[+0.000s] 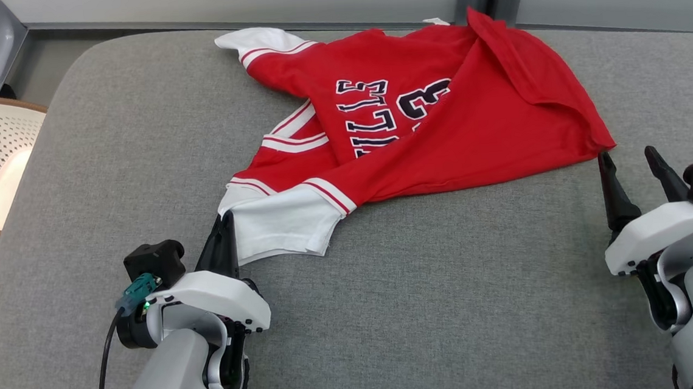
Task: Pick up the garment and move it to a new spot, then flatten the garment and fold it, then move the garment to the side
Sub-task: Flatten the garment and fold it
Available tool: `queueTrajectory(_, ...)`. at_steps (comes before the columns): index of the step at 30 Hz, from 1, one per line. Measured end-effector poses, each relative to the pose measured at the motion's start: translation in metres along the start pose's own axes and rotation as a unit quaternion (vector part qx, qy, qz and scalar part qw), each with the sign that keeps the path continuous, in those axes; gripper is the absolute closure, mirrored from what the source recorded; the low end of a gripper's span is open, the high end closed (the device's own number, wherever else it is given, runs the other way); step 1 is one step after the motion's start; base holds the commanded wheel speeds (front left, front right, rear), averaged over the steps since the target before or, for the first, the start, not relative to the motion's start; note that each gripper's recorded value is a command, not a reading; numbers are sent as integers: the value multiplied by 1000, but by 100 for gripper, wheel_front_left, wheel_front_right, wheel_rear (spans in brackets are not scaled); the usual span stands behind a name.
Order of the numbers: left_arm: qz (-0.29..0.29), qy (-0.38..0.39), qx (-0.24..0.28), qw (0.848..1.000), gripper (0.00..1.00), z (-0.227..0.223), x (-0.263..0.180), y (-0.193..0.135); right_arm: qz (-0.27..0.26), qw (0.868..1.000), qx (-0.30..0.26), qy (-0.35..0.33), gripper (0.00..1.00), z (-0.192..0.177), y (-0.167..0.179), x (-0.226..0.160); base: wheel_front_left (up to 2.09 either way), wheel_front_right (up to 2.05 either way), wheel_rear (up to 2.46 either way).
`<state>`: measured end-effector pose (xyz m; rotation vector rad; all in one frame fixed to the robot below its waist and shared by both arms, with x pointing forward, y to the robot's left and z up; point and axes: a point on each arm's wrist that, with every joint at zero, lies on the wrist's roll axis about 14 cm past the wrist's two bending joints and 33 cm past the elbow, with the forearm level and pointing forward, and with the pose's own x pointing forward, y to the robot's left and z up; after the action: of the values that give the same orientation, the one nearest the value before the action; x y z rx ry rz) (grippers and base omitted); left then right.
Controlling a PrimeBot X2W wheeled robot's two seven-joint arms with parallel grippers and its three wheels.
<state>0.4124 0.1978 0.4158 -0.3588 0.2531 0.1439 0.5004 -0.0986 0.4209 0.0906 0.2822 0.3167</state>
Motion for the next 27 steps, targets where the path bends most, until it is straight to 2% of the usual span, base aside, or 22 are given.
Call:
queueTrajectory(13, 9, 26, -3, 1000, 100, -19, 2, 8, 32, 994, -59, 86, 0, -24, -2, 41, 0, 0, 0)
queueTrajectory(23, 2, 30, -10, 1000, 100, -21, 5, 2, 43, 992, -60, 103, 0, -33, 0, 49, 0, 0, 0)
queueTrajectory(24, 2, 30, -10, 999, 100, -21, 5, 2, 45, 992, -60, 105, 14, -35, 1, 49, 0, 0, 0)
queueTrajectory(25, 3, 31, -10, 999, 100, -21, 5, 2, 47, 991, -60, 107, 60, -36, 1, 49, 0, 0, 0)
queueTrajectory(26, 4, 31, -11, 999, 100, -21, 5, 2, 49, 991, -61, 109, 89, -36, 2, 50, 0, 0, 0)
queueTrajectory(27, 5, 30, -12, 999, 100, -21, 5, 3, 51, 991, -62, 109, 100, -36, 3, 50, 0, 0, 0)
